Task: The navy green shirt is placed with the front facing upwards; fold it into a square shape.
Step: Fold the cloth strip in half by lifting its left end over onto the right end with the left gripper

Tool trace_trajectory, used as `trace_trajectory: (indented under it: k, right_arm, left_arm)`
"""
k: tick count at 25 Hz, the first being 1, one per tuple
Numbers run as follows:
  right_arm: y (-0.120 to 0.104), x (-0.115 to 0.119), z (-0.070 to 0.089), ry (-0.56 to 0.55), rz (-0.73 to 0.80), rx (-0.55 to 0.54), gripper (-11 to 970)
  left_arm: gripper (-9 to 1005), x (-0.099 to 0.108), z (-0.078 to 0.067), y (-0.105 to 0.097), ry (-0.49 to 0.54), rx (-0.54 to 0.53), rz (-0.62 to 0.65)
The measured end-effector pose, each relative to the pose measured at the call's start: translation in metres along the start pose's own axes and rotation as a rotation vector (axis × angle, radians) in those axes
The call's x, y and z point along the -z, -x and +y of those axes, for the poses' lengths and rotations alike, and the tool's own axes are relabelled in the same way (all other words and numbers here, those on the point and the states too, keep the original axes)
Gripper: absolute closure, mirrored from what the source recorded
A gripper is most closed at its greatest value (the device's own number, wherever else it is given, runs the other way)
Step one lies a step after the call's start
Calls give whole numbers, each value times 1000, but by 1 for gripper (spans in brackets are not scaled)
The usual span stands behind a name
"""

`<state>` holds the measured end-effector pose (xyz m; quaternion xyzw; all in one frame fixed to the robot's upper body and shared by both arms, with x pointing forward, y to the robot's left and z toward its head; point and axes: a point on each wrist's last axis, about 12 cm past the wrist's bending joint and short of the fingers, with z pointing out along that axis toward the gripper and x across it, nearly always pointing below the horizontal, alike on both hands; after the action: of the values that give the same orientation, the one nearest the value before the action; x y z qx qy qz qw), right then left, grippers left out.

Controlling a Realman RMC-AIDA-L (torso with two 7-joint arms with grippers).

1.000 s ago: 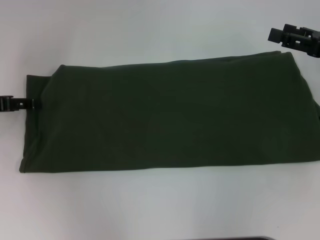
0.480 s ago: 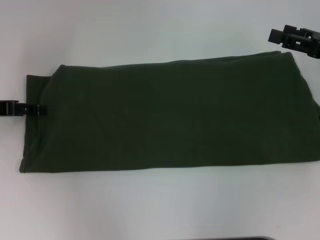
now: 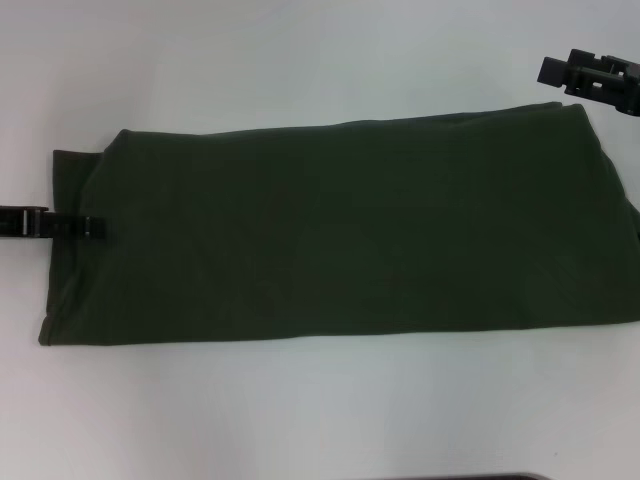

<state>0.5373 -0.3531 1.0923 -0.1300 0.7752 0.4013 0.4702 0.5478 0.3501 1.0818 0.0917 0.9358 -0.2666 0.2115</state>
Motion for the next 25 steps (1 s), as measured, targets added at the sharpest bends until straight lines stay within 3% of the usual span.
trace_trajectory:
  k: [12,25]
  right_arm:
    - [0,-1,0,1,-3,0,29]
    - [-1,-1,1,2,-3,-3,29]
  left_arm:
    - [171,-5,-16,14,-69,-51,-4]
    - [173,-1,-2,10,14,-47,-38]
